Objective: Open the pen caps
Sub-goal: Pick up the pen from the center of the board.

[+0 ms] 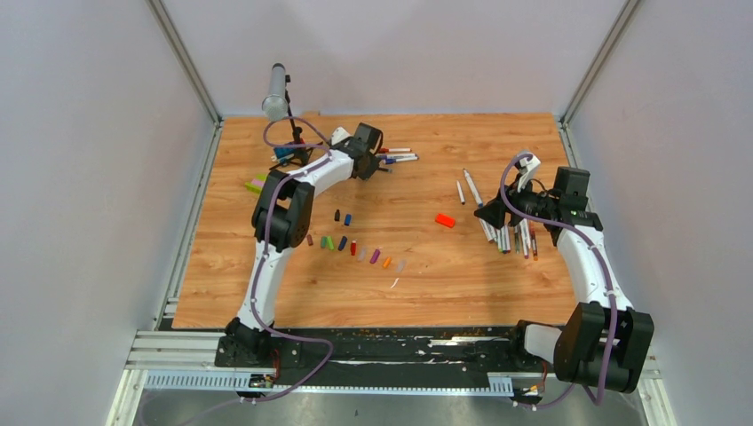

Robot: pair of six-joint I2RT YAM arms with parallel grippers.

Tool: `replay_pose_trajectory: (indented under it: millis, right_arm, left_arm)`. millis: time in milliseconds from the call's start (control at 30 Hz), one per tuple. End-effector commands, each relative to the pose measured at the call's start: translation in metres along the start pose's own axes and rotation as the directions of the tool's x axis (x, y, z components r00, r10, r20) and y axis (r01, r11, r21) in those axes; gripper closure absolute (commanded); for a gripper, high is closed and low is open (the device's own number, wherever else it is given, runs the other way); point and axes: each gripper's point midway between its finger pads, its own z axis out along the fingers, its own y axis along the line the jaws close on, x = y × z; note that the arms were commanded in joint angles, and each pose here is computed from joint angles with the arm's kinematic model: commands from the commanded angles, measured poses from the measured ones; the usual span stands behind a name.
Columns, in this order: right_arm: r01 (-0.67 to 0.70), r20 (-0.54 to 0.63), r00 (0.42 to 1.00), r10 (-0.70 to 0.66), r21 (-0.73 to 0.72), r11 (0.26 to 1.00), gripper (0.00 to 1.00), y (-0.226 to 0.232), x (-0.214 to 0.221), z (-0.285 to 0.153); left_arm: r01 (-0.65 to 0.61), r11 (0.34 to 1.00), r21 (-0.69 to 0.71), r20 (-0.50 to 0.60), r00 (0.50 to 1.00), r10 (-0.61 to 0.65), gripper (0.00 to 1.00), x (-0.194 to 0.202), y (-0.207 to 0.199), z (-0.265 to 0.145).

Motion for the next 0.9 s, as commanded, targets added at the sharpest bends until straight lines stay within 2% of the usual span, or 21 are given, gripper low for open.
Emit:
replay_pose_trajectory:
  millis: [0,233,500,600,700,867]
  right_arm:
    - [0.061,0.039,0.997,-0.06,-0.006,0.998,0.44,0.001,-0.018,-0.004]
    - [0.059,0.036,0.998,-0.059,-0.004,0.998,0.44,0.0,-0.017,-0.003]
    - [0.058,0.035,0.998,-0.058,-0.005,0.998,0.44,0.0,-0.016,-0.003]
    - [0.059,0.032,0.998,-0.058,-0.004,0.998,0.44,-0.001,-0.015,-0.002]
    - [0.062,0.028,0.998,-0.062,-0.005,0.998,0.44,-0.002,-0.013,-0.002]
    - [0.09,0.018,0.996,-0.089,-0.057,0.994,0.44,0.003,-0.005,0.002]
  left_arm:
    - [-0.007,0.98,0.198,0.021,1.0,0.002,0.93,-0.02,-0.043,-0.015]
    - [0.018,0.969,0.244,0.027,0.999,-0.026,0.97,-0.026,-0.047,-0.016]
    - [-0.001,0.927,0.376,0.068,0.997,-0.026,0.97,-0.034,-0.051,-0.041]
    - [-0.047,0.887,0.459,0.077,0.997,0.014,0.95,-0.035,-0.065,-0.053]
    - [-0.088,0.821,0.564,0.071,0.996,0.057,0.95,-0.03,-0.078,-0.071]
    - [-0.089,0.747,0.659,0.032,0.995,0.09,0.93,-0.014,-0.065,-0.102]
